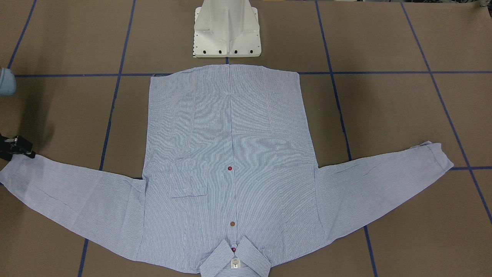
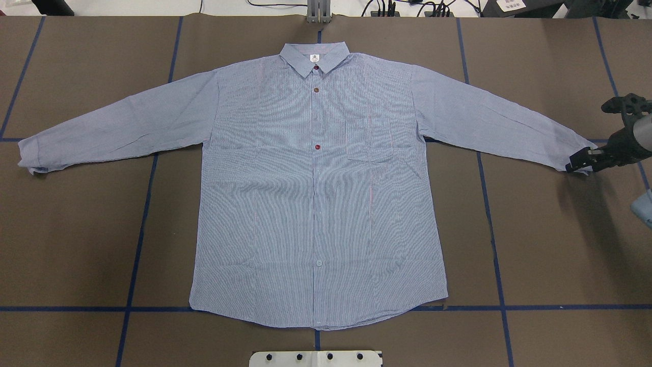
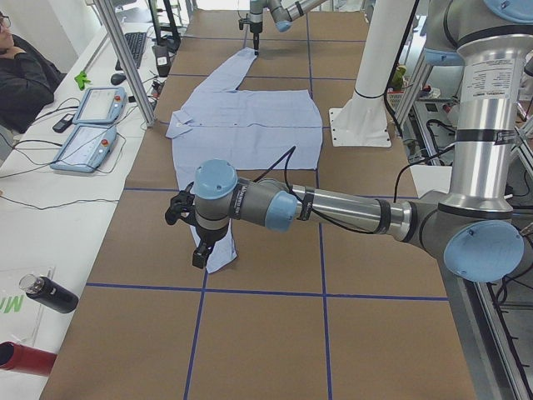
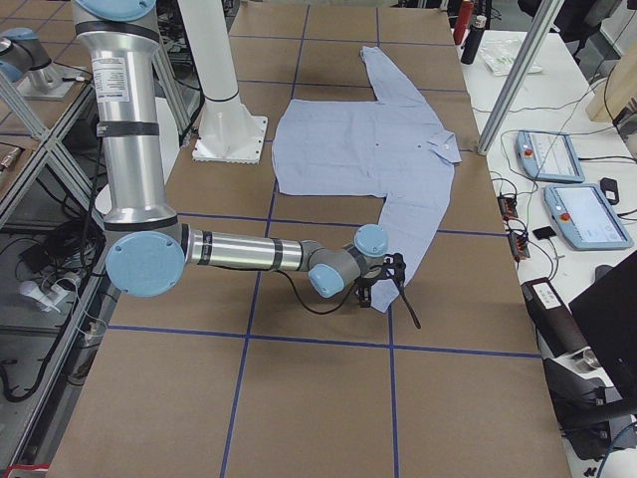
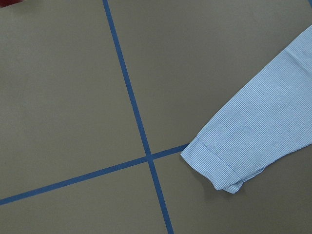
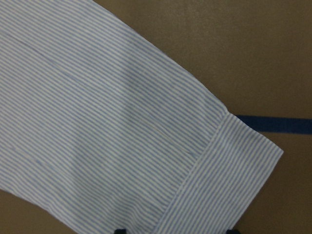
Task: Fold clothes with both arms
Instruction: 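Lower the right gripper to the cuff of the sleeve nearest it and grasp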
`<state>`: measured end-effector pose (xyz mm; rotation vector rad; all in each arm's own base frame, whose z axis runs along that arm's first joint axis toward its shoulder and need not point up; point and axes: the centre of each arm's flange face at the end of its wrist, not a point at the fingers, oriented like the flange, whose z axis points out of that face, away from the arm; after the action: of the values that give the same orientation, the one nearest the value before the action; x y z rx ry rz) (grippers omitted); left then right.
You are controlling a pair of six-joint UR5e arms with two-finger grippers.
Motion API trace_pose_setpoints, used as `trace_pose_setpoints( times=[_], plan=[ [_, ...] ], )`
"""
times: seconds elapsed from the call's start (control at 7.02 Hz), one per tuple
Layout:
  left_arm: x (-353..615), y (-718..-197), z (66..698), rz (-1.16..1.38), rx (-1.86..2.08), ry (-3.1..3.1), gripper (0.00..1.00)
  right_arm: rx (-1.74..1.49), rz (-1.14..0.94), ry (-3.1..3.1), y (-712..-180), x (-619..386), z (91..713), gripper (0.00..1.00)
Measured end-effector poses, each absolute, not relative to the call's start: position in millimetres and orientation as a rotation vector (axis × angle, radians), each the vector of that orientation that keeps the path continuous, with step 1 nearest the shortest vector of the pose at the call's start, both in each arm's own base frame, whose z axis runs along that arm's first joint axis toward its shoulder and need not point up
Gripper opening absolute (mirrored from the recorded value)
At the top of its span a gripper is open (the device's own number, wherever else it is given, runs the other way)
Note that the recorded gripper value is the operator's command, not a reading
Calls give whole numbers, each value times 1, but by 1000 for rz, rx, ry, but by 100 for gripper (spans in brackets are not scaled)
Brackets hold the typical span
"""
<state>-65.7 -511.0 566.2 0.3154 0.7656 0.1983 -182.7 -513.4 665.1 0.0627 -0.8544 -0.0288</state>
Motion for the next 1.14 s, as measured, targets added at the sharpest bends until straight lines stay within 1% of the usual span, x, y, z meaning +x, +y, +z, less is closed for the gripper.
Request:
trace_pose_setpoints(
  times=[0.14,0.28,0.57,0.71,0.85,1.0,1.14],
  plan=[
    [-66,-511,566,198,316,766,100,60,-28,-854,-513,-182,666,63],
    [-66,-511,566,199,316,765,100,58,-27,-853,-511,-181,668,53],
    [-66,-511,565,199,317,765,100,56,-27,-856,-511,-181,667,37],
    [-66,-511,565,199,317,765,100,56,-30,-864,-512,-182,663,34],
    [-66,-511,565,199,317,765,100,58,-33,-872,-513,-182,659,28],
    [-66,-511,565,198,317,766,100,65,-35,-879,-515,-182,654,8],
    [-66,-511,565,198,317,766,100,74,-37,-886,-515,-181,648,0]
  ],
)
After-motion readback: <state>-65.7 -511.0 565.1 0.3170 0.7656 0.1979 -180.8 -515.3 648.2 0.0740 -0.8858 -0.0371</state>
